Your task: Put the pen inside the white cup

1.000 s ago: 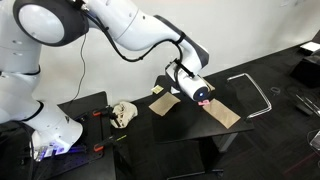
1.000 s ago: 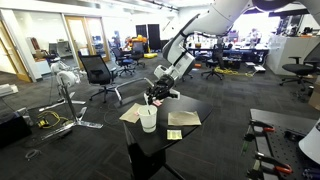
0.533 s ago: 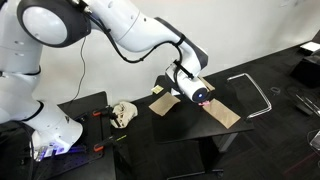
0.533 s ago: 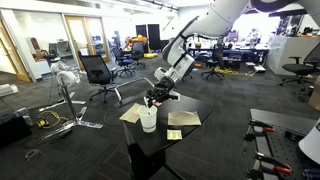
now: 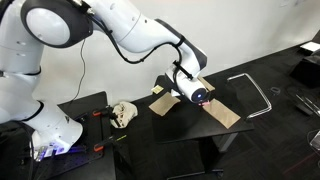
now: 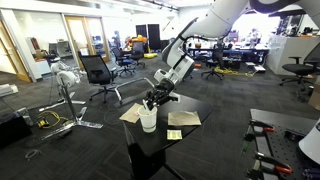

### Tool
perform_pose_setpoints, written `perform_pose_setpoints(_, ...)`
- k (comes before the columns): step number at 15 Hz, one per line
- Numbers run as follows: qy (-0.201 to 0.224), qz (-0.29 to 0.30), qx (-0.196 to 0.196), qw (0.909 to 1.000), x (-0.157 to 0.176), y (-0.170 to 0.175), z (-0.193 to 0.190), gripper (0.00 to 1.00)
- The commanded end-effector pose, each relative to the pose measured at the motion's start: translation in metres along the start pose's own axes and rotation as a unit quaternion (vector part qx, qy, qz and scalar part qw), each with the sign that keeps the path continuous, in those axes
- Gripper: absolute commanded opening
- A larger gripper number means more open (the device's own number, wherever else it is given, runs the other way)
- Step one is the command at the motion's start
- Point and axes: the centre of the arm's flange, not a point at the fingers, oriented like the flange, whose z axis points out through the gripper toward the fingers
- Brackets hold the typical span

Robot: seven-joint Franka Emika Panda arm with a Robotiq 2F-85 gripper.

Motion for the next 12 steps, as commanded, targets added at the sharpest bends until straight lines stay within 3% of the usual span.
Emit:
perform_pose_setpoints(1,-0.005,-0.01,-0.017,0.9998,0.002,0.003,0.002,0.6)
perform_pose_setpoints(6,-0.005,-0.009,-0.018,0.9998,0.001,0.003,0.001,0.97)
perform_pose_setpoints(12,-0.004,-0.024,-0.014,0.9996,0.017,-0.003,0.004,1.0)
